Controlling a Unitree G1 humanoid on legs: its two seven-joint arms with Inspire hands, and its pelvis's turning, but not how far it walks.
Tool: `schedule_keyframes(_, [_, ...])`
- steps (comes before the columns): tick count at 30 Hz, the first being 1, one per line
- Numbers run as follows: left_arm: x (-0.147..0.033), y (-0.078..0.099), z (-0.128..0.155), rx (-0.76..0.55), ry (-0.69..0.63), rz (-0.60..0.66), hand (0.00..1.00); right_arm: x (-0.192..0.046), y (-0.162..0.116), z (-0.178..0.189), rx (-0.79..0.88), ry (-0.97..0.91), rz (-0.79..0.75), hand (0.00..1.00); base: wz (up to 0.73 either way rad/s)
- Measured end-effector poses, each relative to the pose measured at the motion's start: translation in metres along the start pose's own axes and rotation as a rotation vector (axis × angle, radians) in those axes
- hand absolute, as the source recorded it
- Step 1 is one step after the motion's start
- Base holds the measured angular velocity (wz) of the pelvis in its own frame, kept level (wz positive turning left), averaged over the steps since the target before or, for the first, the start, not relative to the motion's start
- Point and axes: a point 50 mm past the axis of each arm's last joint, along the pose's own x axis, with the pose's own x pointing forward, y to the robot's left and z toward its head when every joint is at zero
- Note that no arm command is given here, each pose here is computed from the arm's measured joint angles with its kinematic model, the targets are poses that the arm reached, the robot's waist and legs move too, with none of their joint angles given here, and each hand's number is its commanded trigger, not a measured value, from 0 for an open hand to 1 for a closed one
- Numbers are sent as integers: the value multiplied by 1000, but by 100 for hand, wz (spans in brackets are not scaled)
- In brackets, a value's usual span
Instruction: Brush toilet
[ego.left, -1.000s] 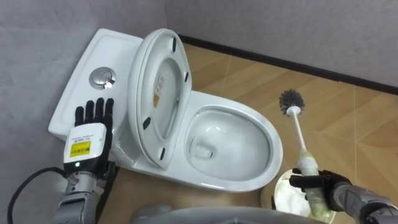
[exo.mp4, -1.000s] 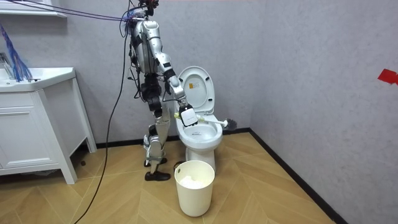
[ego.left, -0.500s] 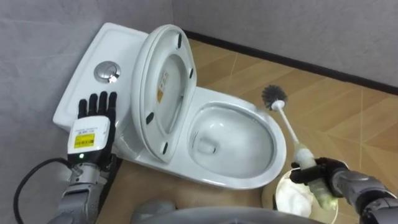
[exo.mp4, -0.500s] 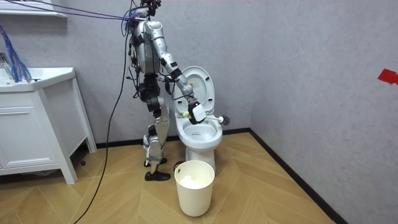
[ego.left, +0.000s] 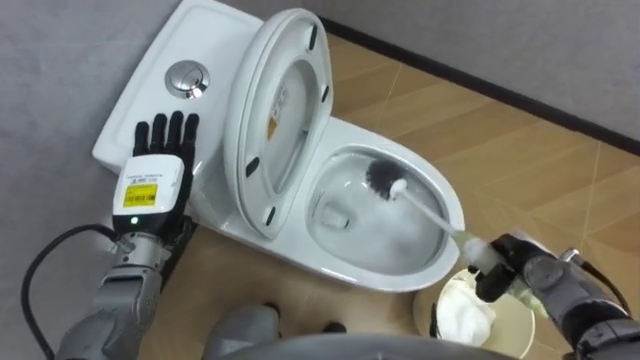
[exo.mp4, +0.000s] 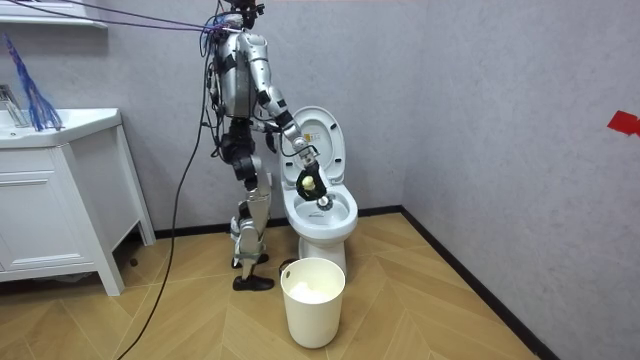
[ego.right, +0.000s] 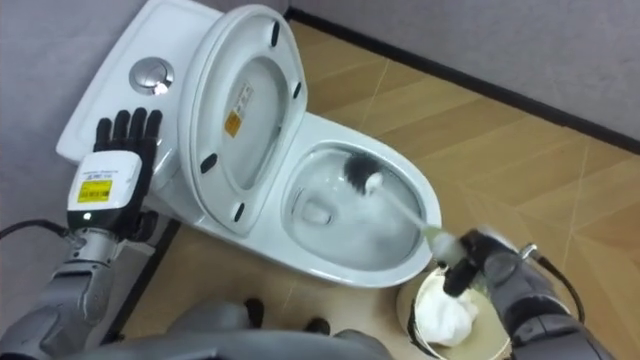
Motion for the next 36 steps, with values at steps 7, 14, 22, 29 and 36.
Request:
schedule_keyframes(7, [12,7,2,-1,-21,34,0,-3,-1,13,-180,-56,-42,100,-1])
schedule_keyframes(14, [17,6,1,-3,-31,38,0,-7,8,13,-291,-95,-52,100,2])
schedule_keyframes(22, [23,8,3,-4,-44,42,0,-7,7,5,-344,-77,-72,100,4])
schedule_keyframes(29, [39,19,13,-9,-92,89,0,-1,-19,11,-371,-49,-126,100,10])
schedule_keyframes(36, [50,30,29,-13,-162,159,0,0,-63,22,-454,-42,-244,100,15])
